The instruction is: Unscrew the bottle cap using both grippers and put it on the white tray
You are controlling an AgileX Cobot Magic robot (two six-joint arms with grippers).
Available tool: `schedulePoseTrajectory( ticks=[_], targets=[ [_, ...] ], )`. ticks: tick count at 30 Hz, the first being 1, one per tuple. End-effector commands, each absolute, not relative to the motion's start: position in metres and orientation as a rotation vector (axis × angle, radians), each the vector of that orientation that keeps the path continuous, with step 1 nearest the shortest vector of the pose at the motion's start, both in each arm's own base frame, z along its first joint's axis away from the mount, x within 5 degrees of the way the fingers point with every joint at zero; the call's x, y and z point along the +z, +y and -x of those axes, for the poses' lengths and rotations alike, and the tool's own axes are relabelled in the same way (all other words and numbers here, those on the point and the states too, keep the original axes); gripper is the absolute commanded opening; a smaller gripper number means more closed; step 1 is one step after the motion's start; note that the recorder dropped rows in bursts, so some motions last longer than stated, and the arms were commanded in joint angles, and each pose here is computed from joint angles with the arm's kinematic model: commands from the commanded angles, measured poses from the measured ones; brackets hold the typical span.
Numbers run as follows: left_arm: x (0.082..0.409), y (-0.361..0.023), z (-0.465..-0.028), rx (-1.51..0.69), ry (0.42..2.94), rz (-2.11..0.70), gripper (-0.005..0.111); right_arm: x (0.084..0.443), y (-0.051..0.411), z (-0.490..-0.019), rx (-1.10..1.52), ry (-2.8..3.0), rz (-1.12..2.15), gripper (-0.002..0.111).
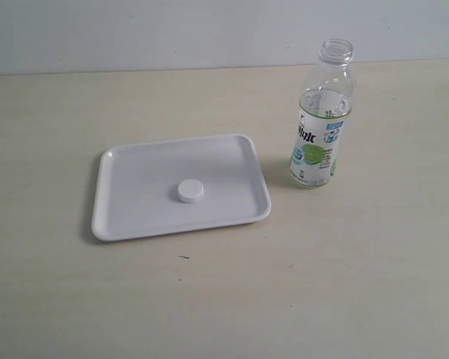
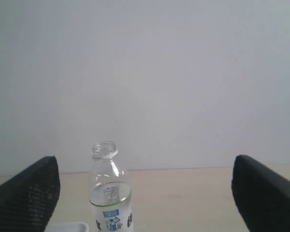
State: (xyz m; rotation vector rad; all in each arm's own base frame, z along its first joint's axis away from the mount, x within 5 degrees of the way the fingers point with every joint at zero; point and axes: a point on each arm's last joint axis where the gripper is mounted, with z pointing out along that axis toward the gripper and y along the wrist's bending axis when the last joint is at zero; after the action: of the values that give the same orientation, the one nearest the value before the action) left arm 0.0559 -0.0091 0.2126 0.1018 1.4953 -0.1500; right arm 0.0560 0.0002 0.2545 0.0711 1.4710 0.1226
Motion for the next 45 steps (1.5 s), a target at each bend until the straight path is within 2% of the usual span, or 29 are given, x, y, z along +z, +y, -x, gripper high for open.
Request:
schedulePoseTrajectory(
  ticks=[1, 6, 17, 29, 45],
  targets=[
    [0.212, -0.009, -0.056, -0.149, 1.496, -0.098, 0.000, 0.228, -0.004, -0.053, 0.120, 1.482, -0.182, 0.091],
    [0.212, -0.009, -0.056, -0.149, 1.496, -0.098, 0.000, 0.208, -0.004, -0.056, 0.201, 1.516, -0.286, 0.091],
    [0.212, -0.009, -0.056, -0.149, 1.496, -0.098, 0.000, 0.214, -0.001, -0.056, 0.259, 1.451, -0.268, 0.091],
    [0.212, -0.009, -0.056, -0.149, 1.496, -0.098, 0.000, 0.212, -0.002, -0.056, 0.045, 1.497, -0.087, 0.091],
    [0.212, -0.009, -0.056, -0.149, 1.496, -0.098, 0.000, 0.208, -0.002, -0.056, 0.036, 1.540, -0.084, 0.091]
  ],
)
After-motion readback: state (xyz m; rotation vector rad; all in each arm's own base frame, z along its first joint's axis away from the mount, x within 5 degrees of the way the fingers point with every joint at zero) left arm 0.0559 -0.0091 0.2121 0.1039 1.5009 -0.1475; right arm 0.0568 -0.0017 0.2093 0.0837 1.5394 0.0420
